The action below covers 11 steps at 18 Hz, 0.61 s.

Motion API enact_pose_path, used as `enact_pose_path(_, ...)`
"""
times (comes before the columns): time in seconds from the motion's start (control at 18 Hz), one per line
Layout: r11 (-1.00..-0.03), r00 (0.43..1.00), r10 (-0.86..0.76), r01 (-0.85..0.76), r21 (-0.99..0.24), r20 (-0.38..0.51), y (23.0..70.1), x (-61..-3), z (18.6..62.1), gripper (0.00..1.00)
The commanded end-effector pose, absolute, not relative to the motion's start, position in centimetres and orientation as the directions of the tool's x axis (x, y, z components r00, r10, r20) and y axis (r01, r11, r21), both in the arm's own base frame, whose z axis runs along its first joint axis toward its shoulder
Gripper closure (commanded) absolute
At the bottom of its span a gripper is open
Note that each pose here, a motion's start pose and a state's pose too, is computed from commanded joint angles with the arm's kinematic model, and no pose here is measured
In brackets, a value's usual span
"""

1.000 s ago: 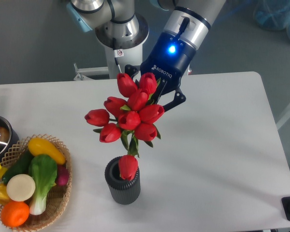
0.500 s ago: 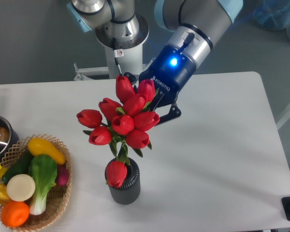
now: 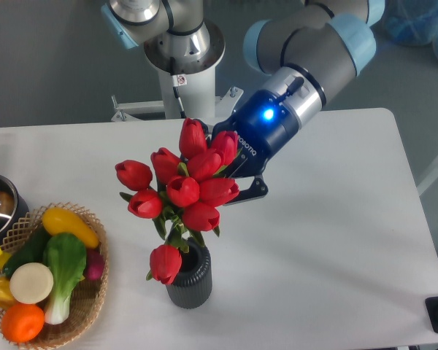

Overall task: Insert the flowers into the vase
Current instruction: 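Lower the tulip stems down into the black vase opening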

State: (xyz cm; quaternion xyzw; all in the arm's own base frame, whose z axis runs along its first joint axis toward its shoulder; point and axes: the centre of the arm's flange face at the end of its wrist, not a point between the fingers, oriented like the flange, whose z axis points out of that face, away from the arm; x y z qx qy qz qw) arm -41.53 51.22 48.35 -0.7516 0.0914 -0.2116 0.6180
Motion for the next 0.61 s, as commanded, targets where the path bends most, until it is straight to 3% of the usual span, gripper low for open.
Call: enact_pose_path(0.61,-0.22,0.891,-0.407,0.116,-0.969,0.199,52.0,-42.4,46.2,0.94)
